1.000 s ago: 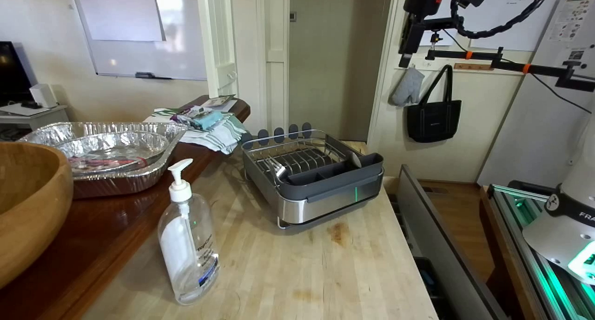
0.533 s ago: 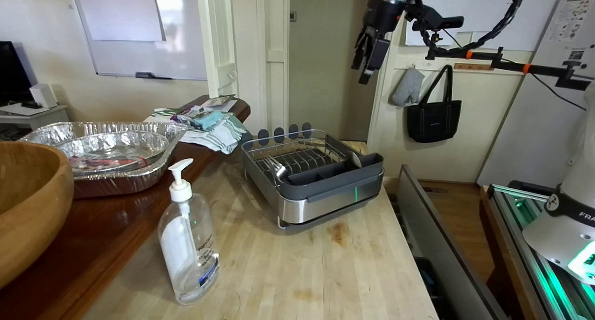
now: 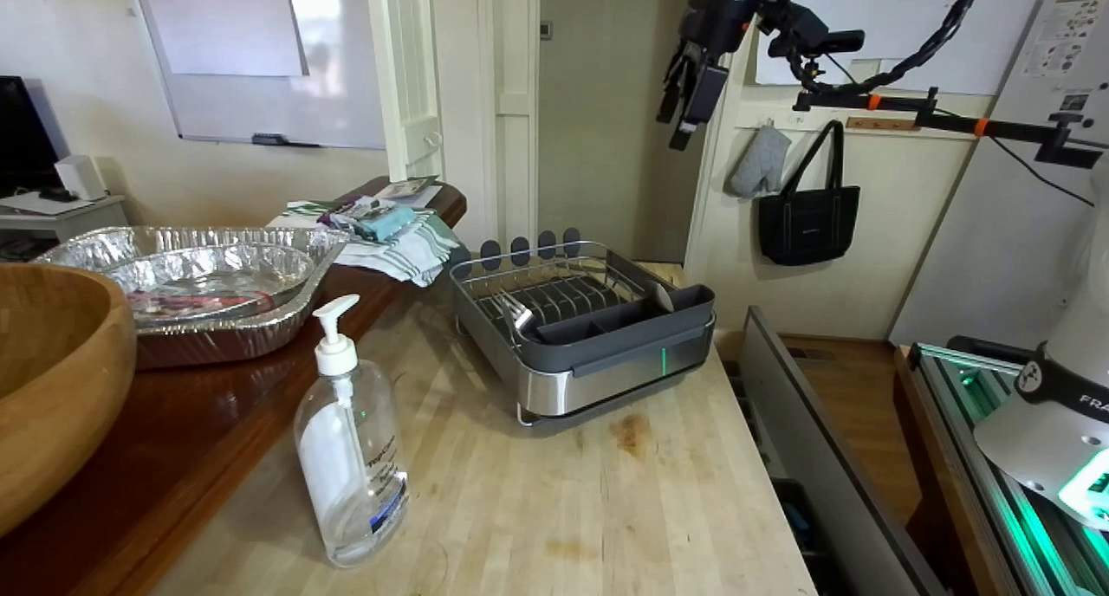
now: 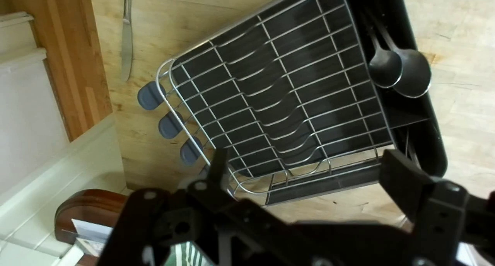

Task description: Move two forks to the next space on the right

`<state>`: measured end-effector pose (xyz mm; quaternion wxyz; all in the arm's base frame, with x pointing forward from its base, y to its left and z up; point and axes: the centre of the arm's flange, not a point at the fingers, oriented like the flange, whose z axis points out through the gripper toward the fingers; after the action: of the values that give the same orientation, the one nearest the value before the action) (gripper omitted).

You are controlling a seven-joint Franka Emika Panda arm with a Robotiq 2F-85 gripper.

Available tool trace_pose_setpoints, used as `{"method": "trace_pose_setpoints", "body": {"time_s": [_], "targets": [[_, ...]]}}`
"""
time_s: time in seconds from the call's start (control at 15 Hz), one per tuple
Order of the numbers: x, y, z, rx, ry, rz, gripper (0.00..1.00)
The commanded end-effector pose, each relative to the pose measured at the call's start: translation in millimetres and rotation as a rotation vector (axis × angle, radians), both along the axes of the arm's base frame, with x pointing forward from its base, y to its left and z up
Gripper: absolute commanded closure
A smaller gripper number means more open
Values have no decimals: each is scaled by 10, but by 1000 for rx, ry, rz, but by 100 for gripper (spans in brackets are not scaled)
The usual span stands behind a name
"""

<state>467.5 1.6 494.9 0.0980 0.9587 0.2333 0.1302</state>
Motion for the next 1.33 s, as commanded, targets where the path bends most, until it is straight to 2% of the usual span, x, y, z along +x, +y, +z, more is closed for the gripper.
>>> {"method": "trace_pose_setpoints", "body": {"time_s": [0.0, 0.2, 0.33, 0.47, 0.6, 0.8, 0.93, 1.0, 1.13, 1.27], "targets": [[55, -53, -48, 119, -84, -5, 0], [353, 43, -92, 266, -187, 23, 0], [523, 191, -191, 346, -213, 69, 0], [672, 400, -352, 413, -198, 122, 0], [776, 684, -530, 463, -149, 175, 0], [943, 1092, -842, 486, -63, 251, 0], [977, 1338, -1058, 447, 41, 310, 0], [741, 1224, -890, 466, -30, 264, 0], [810, 1365, -1071, 464, 15, 284, 0], [859, 1378, -1119, 462, 22, 285, 0]]}}
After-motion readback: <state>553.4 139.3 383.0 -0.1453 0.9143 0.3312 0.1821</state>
